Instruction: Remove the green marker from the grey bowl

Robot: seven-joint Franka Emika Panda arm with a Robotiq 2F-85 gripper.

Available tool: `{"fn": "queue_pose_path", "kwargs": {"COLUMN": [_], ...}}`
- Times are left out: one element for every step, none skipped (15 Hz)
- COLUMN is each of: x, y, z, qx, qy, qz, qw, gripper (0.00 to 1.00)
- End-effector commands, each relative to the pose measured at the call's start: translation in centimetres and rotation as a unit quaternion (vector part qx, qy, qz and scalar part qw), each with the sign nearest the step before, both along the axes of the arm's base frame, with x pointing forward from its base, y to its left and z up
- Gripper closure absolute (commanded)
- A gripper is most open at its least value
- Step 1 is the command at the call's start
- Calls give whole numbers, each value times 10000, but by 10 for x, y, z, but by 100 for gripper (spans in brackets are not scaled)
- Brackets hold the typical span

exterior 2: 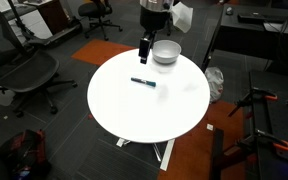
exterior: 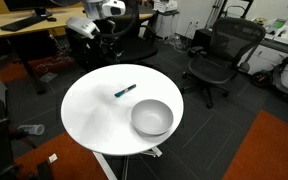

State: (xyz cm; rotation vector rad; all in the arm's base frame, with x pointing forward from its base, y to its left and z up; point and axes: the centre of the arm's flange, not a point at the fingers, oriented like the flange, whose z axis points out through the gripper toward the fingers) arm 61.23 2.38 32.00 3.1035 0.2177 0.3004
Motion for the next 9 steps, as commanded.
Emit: {"fn": "queue_pose_path", "kwargs": {"x": [-34, -11, -13, -13, -13, -12, -12, -12, -12], "y": [-1, -1, -2, -2, -2, -1, -1, -1, -1], "z": [26, 11, 15, 15, 13, 10, 9, 8, 8], "qx": [-89, -17, -17, -17, -18, -18, -18, -19, -19], "qy": [-8, -42, -60, -62, -47, -27, -16, -10, -8], "qz": [-130, 3, 0, -1, 0, 0, 0, 0, 0], "qw": [9999, 10000, 10000, 10000, 10000, 10000, 10000, 10000, 10000], "gripper": [0, 0, 0, 0, 0, 0, 0, 0, 0]}}
